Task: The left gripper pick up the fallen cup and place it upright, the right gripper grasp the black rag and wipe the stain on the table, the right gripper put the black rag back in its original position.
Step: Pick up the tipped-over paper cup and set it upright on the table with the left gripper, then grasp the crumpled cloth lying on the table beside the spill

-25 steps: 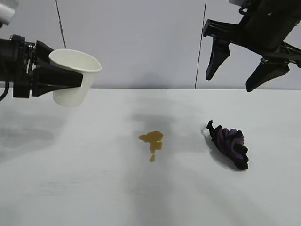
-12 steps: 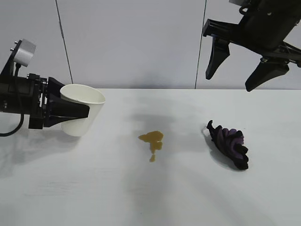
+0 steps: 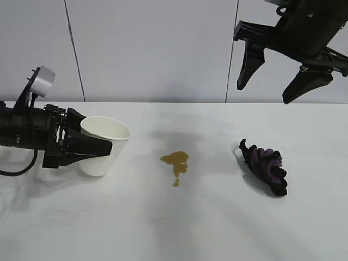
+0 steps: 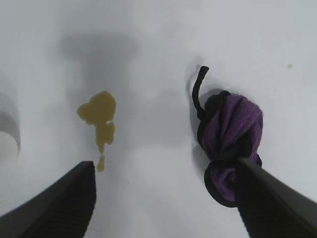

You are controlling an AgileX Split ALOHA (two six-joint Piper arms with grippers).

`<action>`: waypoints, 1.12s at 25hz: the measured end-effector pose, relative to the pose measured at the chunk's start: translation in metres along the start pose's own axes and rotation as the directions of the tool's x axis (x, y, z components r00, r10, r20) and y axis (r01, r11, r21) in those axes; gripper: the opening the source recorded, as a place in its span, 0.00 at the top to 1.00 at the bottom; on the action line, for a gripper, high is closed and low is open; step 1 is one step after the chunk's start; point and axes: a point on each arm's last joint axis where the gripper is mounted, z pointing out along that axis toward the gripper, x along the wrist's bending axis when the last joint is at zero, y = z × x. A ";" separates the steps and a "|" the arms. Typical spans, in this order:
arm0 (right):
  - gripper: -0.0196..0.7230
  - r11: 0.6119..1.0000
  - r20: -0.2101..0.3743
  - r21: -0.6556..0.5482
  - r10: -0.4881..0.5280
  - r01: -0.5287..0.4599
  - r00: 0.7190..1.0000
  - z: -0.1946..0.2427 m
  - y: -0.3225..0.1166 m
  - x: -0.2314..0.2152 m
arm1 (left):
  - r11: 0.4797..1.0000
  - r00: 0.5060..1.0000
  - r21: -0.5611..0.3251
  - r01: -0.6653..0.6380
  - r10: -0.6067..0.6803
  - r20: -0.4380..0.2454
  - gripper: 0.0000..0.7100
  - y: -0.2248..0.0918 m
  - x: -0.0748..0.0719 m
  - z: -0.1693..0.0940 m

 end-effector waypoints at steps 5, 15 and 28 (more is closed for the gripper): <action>0.25 1.000 0.000 0.000 0.000 0.000 1.000 0.000 0.000 0.000 | 1.000 1.000 0.002 0.004 -0.004 -0.001 0.06 -0.001 0.000 0.000; 0.25 1.000 0.000 0.000 0.000 0.000 1.000 0.000 0.000 0.000 | 0.949 0.934 0.029 0.313 -0.303 -0.191 0.02 0.061 0.012 -0.026; 0.25 0.999 0.003 0.023 -0.026 0.026 1.000 0.000 -0.002 0.000 | 0.580 0.594 0.245 0.776 -0.544 -0.593 0.02 0.155 -0.004 -0.037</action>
